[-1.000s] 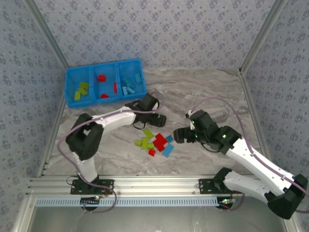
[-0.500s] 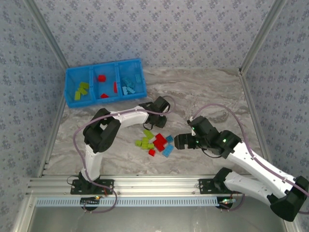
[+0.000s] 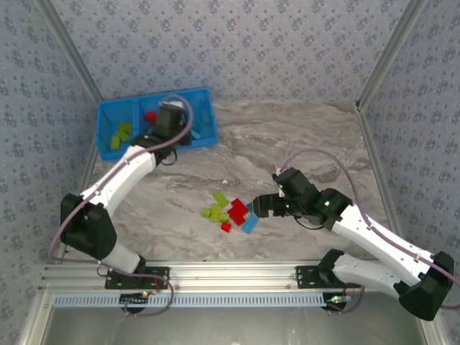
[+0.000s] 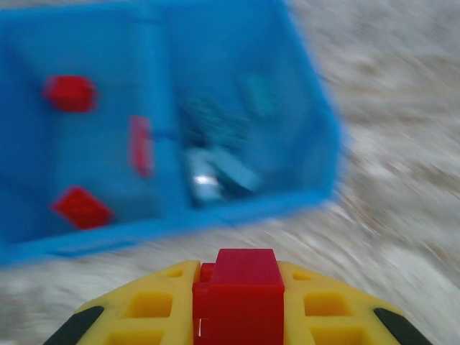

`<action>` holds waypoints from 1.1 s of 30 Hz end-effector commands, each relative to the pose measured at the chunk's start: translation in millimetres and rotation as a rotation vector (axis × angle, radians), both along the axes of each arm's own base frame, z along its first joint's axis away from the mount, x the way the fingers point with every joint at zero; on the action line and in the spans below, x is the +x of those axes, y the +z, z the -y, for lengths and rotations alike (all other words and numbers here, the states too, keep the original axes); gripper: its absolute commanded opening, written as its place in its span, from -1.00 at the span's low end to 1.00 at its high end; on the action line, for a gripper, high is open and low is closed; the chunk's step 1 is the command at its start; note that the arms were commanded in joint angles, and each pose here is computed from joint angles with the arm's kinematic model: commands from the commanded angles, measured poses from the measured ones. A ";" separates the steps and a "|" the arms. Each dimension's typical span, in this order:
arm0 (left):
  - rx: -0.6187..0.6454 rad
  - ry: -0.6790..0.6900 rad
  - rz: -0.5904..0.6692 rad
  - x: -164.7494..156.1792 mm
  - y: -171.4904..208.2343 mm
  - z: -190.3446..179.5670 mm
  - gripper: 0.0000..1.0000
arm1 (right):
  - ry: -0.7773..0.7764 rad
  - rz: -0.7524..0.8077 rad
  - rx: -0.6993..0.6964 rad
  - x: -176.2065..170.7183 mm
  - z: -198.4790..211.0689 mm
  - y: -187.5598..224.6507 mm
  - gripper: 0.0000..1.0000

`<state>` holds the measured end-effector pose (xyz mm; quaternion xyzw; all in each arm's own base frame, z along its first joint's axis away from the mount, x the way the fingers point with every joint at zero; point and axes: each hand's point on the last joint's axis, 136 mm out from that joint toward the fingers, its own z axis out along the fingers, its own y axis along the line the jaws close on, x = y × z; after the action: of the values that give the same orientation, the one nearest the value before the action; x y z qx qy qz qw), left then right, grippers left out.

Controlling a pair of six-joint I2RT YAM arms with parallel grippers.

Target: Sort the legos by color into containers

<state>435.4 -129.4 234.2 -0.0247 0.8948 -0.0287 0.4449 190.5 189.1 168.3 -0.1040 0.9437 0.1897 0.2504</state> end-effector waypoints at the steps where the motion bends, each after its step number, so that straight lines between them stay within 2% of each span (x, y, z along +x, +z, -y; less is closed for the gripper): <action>1: 0.043 0.168 -0.045 31.8 -23.3 -51.6 -0.63 | -0.012 0.024 0.007 4.4 -3.6 9.4 0.98; 6: 0.011 0.227 -0.133 88.2 -50.8 -83.6 -0.46 | -0.012 0.018 -0.009 3.1 -3.0 5.8 0.98; 9: -0.002 0.231 -0.149 108.1 -56.2 -89.3 -0.02 | -0.011 0.015 -0.019 1.7 -1.7 4.8 0.99; 10: -0.005 0.226 -0.146 111.0 -54.9 -88.8 0.11 | -0.012 0.014 -0.020 1.5 -1.3 4.2 0.99; 12: -0.009 0.221 -0.130 112.3 -47.7 -88.1 0.25 | -0.016 0.013 -0.021 1.7 -0.9 3.3 1.00; 16: -0.043 0.206 -0.096 99.5 -24.1 -85.2 0.28 | -0.016 0.014 -0.014 3.3 -4.0 2.4 1.00; 20: -0.129 0.148 -0.038 60.7 9.8 -66.2 0.29 | -0.026 0.014 -0.016 7.1 -6.6 0.1 1.00; 25: -0.197 -0.001 0.010 -23.4 32.8 -17.7 0.30 | -0.008 0.007 -0.012 13.6 -22.8 -4.6 1.00; 29: -0.183 -0.217 0.008 -102.6 22.6 30.9 0.33 | 0.048 -0.003 -0.085 23.0 -46.9 -15.7 0.98; 33: -0.162 -0.401 -0.036 -168.1 8.3 53.2 0.44 | 0.099 0.006 -0.239 37.7 -69.6 -40.7 0.89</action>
<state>296.9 -176.9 264.1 0.0727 0.8728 -0.1853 0.4457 213.9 249.1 132.3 -0.1577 0.9563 0.1276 0.2106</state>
